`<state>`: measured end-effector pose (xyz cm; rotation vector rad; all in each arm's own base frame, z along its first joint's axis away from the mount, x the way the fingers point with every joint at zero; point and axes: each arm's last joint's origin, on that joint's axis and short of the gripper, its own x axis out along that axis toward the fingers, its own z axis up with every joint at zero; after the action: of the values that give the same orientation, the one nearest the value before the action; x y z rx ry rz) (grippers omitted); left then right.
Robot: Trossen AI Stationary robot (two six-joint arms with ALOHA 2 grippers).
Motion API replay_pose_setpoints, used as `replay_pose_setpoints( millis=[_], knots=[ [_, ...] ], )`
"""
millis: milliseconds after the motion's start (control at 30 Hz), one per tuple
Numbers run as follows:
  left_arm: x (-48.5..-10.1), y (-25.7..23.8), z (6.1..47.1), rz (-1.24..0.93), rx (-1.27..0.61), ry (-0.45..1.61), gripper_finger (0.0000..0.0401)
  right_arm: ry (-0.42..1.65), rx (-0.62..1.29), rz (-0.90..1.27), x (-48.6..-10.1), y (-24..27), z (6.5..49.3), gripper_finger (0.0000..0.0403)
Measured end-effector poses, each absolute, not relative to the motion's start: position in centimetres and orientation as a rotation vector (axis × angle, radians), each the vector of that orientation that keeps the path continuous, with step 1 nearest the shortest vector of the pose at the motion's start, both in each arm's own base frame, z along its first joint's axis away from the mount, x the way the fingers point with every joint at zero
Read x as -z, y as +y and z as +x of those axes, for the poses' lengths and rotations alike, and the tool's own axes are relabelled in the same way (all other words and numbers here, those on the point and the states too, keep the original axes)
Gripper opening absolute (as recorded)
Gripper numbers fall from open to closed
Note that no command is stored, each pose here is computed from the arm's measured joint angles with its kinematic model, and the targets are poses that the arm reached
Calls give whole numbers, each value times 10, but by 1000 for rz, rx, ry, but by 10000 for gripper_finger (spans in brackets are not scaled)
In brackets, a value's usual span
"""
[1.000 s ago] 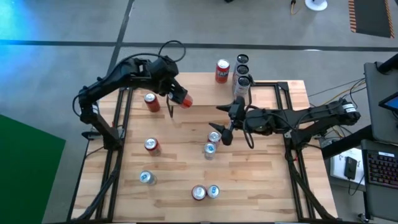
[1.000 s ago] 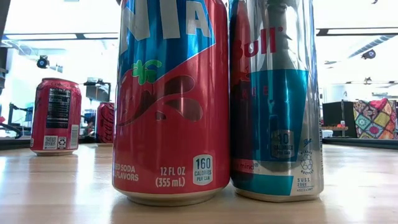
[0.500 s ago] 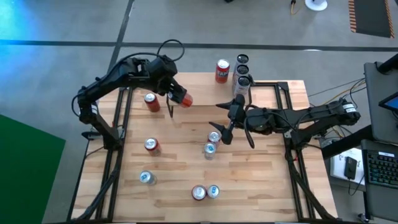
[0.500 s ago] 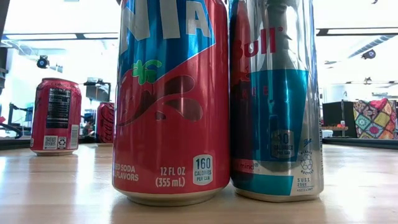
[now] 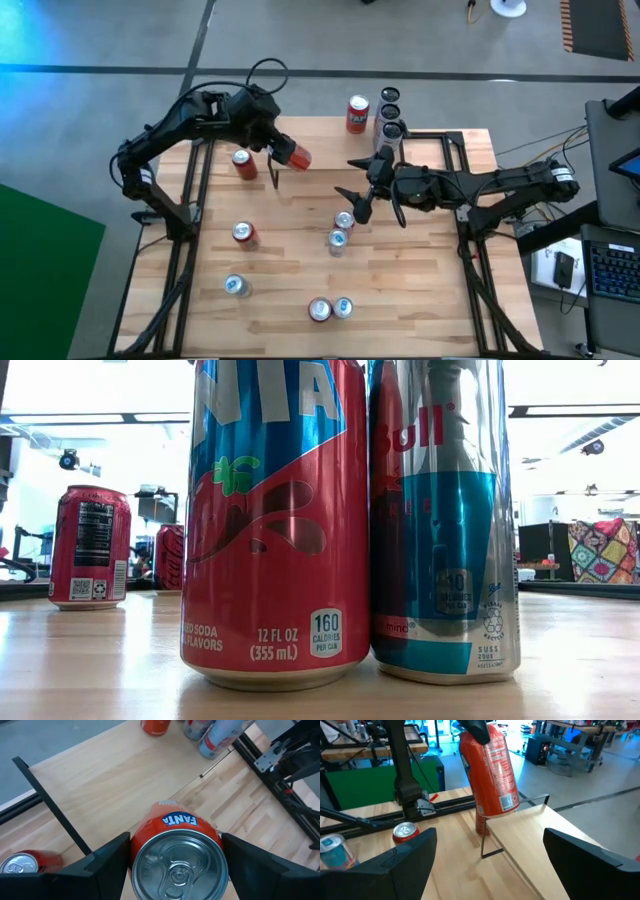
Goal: Place canned beverage on shelf
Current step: Put the top red soda can aligned with the other red soda can on the shelf
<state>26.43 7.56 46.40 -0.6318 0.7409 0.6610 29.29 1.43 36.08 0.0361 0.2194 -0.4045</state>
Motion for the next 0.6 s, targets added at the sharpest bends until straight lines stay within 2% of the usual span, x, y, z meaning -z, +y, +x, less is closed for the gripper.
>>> replay_pose_setpoints(
  millis=[300,600],
  knots=[
    [-466,75,263,-620,-626,743,269,201,403,-3,-364,13,292,354],
    [-476,69,246,-576,-586,729,269,173,411,97,-371,13,282,354]
  ],
)
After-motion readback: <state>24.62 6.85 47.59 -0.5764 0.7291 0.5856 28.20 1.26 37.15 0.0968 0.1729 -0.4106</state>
